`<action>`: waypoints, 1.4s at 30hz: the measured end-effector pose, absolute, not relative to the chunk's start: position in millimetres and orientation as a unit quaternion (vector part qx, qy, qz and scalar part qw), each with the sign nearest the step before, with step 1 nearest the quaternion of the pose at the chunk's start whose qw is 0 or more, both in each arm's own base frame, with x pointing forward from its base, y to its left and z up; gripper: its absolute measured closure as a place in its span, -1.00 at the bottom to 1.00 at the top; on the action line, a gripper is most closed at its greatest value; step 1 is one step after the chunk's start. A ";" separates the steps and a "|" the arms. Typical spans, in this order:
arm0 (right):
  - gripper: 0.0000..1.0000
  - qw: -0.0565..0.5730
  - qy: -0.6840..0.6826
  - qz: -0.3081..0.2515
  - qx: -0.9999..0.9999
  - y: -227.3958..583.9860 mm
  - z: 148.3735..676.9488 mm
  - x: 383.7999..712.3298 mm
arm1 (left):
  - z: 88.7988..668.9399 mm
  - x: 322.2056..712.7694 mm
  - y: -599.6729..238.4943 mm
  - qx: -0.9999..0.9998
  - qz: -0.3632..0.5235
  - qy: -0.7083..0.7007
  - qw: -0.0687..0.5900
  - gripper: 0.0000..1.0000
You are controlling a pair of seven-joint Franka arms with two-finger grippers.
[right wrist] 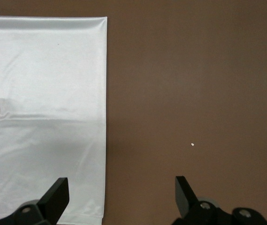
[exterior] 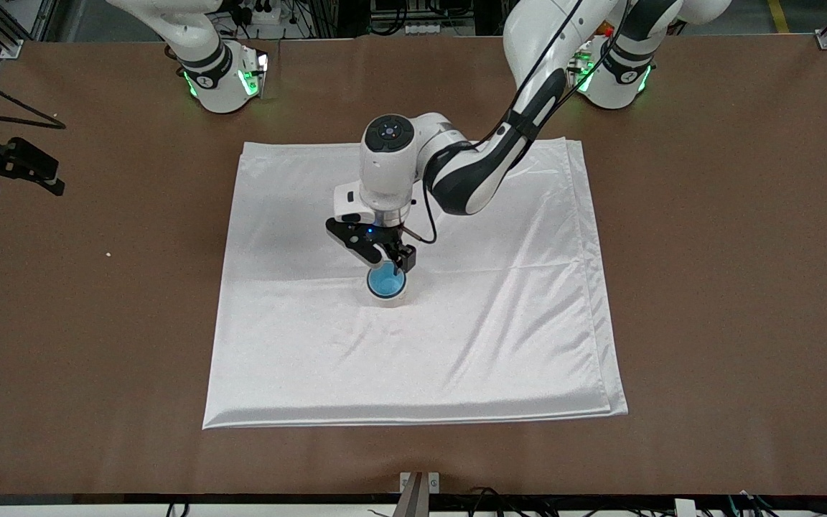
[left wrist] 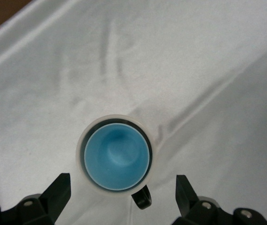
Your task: Place blue cup into white mug on cloth
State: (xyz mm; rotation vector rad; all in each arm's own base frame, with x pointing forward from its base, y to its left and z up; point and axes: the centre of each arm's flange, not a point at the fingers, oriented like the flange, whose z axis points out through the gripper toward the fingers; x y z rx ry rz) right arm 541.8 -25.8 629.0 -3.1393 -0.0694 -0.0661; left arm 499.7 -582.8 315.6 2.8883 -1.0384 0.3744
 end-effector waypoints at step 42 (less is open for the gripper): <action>-1.00 0.001 -0.029 -0.022 -0.999 -24.6 597.2 561.3 | 639.2 554.2 -266.0 0.996 0.030 -0.082 -0.018 -1.00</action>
